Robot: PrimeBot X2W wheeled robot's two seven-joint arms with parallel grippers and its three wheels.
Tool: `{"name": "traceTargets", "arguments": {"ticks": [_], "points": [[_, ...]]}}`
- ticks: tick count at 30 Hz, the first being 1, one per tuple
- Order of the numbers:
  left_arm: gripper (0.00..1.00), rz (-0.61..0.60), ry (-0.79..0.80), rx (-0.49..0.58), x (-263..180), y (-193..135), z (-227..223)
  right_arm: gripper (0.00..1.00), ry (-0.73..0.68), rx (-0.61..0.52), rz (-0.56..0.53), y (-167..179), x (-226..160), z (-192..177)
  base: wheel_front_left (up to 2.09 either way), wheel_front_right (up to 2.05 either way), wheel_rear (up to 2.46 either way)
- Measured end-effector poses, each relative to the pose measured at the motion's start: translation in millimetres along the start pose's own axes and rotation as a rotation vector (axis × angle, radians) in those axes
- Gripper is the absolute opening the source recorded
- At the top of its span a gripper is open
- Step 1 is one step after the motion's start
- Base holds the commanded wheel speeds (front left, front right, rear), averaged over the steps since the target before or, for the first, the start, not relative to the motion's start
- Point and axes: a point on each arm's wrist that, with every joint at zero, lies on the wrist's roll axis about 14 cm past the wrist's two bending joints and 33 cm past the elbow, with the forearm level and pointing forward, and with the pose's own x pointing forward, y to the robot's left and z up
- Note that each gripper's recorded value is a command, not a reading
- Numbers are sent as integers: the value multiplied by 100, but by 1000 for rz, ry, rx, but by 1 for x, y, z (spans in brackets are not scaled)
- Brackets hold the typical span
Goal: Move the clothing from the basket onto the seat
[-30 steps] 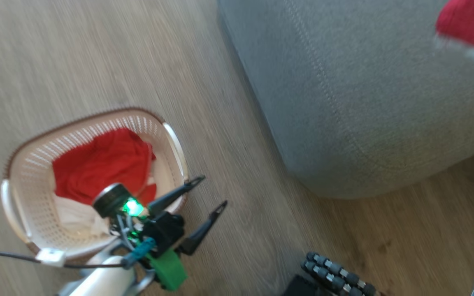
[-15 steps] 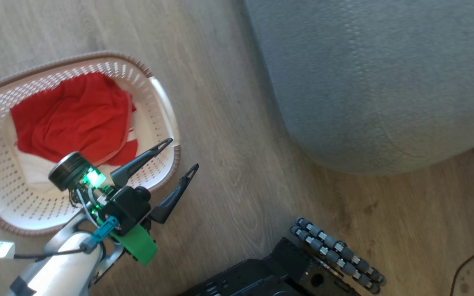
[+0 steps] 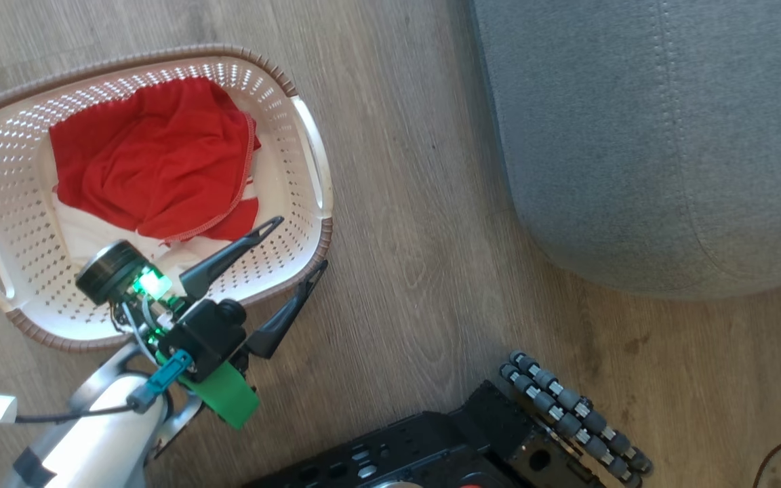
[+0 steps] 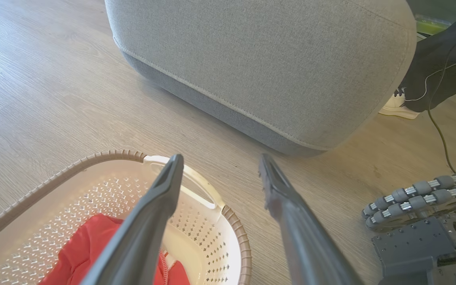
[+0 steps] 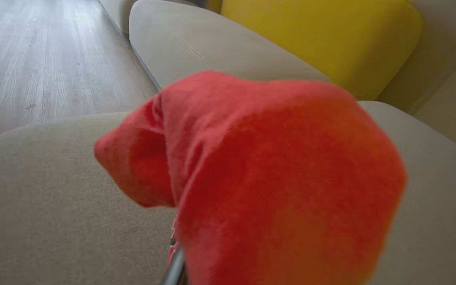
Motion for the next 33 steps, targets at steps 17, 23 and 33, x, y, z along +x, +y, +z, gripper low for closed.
{"name": "traceTargets", "arguments": {"ticks": [17,23,33], "points": [[100,15,-5,9,0,3,3,100,208,16,32,15,-5,-49,0,0,0],[100,-7,-24,34,1,-10,19,100,182,21,30,7,-11,-31,0,0,0],[100,-1,-114,49,5,-44,76,100,172,-40,36,-32,-46,-5,0,0,0]]}}
